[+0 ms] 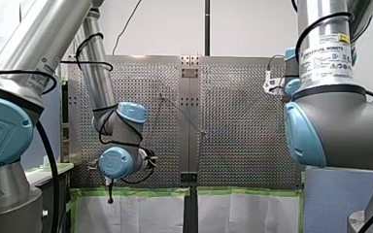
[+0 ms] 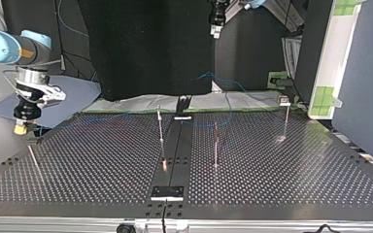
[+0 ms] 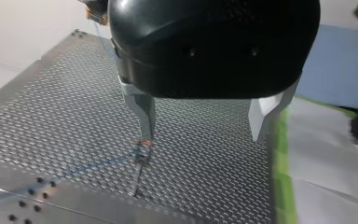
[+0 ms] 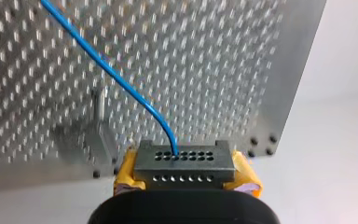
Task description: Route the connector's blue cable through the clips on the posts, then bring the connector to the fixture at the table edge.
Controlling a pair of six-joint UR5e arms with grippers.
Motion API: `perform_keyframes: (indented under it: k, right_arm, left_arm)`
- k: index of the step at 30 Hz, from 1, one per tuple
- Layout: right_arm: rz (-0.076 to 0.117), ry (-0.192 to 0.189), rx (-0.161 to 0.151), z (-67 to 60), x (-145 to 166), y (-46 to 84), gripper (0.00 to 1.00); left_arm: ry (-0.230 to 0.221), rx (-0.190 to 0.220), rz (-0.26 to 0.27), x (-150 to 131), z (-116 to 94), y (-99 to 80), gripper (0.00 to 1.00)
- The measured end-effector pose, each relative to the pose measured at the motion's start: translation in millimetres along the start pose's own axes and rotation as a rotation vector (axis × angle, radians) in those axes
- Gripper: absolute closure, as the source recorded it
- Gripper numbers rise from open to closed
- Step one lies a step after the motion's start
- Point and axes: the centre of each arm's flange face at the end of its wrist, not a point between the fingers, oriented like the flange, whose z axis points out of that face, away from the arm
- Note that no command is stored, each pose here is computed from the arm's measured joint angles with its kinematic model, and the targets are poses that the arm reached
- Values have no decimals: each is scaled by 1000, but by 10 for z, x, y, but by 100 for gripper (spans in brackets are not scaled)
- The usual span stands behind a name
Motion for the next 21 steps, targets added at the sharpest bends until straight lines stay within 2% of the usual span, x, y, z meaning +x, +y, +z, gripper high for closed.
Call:
perform_keyframes:
  k: [5, 11, 15, 21]
  right_arm:
    - [-18, -33, -25, 8, -89, 158, 100]
    - [-47, -99, -42, 19, -382, 324, 100]
    - [-52, -120, -32, 36, -535, 390, 100]
    - [-55, -135, -5, 67, -565, 450, 100]
  left_arm:
    - [38, -14, 54, 40, -76, 78, 0]
    - [61, -24, 87, 43, -69, 77, 0]
    - [71, -29, 98, 40, -59, 73, 0]
    - [78, -34, 107, 39, -51, 76, 0]
